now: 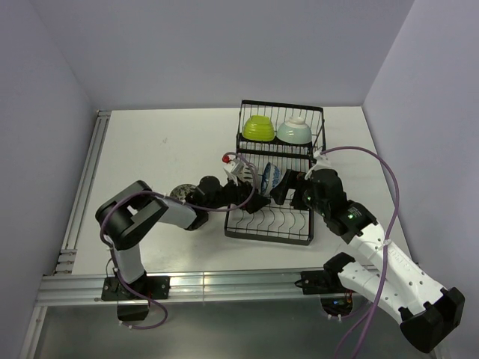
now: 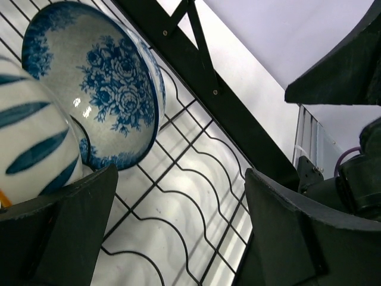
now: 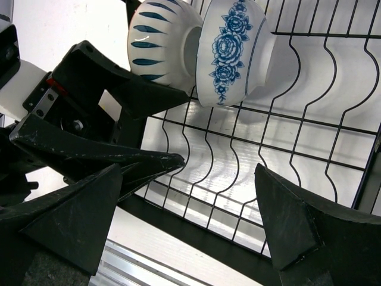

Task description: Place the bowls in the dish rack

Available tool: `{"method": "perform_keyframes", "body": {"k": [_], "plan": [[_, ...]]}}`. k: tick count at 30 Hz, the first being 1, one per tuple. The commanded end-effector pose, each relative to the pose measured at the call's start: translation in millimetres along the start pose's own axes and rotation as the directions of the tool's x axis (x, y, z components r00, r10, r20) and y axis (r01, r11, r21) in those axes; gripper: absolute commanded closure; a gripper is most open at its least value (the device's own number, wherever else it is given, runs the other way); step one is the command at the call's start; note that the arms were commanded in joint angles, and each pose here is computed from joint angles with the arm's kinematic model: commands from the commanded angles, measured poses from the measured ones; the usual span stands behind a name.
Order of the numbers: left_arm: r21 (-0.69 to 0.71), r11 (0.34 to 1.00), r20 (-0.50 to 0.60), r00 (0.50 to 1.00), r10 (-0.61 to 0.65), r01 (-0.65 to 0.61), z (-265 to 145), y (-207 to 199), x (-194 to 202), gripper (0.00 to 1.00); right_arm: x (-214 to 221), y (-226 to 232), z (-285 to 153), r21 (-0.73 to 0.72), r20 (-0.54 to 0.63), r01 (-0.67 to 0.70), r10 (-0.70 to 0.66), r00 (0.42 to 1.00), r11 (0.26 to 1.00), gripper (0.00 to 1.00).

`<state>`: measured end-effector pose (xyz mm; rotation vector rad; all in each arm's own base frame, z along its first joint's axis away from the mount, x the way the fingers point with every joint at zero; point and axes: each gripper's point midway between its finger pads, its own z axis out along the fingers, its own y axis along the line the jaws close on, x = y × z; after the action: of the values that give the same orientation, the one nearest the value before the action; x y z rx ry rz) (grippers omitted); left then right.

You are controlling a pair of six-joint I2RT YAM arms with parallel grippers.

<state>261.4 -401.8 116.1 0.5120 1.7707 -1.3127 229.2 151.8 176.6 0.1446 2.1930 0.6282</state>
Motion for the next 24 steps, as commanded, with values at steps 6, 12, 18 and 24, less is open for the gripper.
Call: {"method": "perform_keyframes", "body": {"k": [6, 12, 18, 24], "plan": [[0.071, 0.996, 0.073, 0.996, 0.049, -0.054, -21, -38, -21, 0.03, -15, 8, -4, -0.041, 0.062, 0.044, -0.041, 0.997, 0.998, 0.01], [0.050, 0.991, 0.100, 0.988, 0.119, -0.125, -47, -52, -31, 0.03, -8, 20, -11, -0.118, 0.044, 0.110, -0.105, 0.993, 0.987, 0.01], [-0.042, 0.941, 0.103, 0.935, 0.339, -0.337, -93, -55, -57, 0.05, -1, 30, -21, -0.201, 0.021, 0.214, -0.214, 0.977, 0.956, 0.01], [-0.069, 0.850, 0.005, 0.852, 0.524, -0.522, -159, -37, -91, 0.08, 12, 55, -36, -0.370, -0.021, 0.302, -0.332, 0.943, 0.879, 0.01]]}}
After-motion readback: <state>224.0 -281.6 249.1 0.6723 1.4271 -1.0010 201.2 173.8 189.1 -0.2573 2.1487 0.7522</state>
